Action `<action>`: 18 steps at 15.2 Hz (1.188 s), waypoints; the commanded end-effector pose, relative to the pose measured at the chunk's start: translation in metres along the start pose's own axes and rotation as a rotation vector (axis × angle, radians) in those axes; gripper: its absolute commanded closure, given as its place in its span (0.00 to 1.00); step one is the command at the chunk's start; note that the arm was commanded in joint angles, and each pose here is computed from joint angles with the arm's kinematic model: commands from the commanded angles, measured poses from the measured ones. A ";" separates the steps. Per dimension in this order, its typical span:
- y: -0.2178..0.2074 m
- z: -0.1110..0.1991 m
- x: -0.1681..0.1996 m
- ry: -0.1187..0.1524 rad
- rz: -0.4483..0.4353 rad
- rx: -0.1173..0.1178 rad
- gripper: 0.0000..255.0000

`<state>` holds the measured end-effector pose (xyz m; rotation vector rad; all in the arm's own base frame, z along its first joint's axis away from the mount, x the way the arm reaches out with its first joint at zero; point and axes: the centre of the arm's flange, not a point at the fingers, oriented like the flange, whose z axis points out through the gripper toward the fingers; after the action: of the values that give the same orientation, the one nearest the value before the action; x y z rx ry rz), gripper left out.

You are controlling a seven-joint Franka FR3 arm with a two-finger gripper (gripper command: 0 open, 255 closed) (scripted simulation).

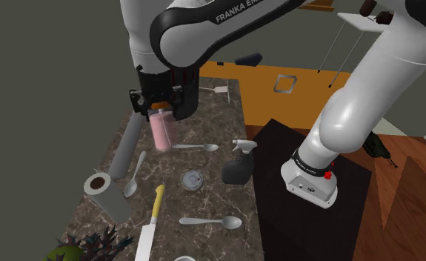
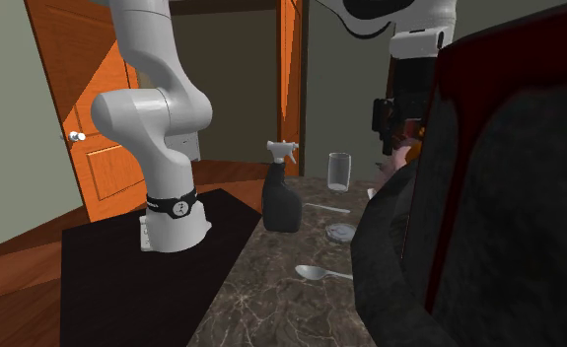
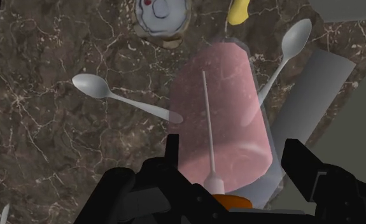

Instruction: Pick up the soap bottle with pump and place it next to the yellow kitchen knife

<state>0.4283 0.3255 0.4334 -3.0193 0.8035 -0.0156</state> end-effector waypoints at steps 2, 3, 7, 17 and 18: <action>0.000 0.016 -0.001 0.001 0.000 0.001 1.00; 0.000 0.021 -0.001 0.001 0.000 0.001 1.00; 0.001 0.042 -0.001 0.001 0.000 0.001 1.00; 0.002 0.095 -0.001 0.001 0.000 0.001 1.00; 0.002 0.100 -0.001 0.001 0.000 0.001 1.00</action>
<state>0.4280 0.3255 0.3391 -3.0192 0.8038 -0.0158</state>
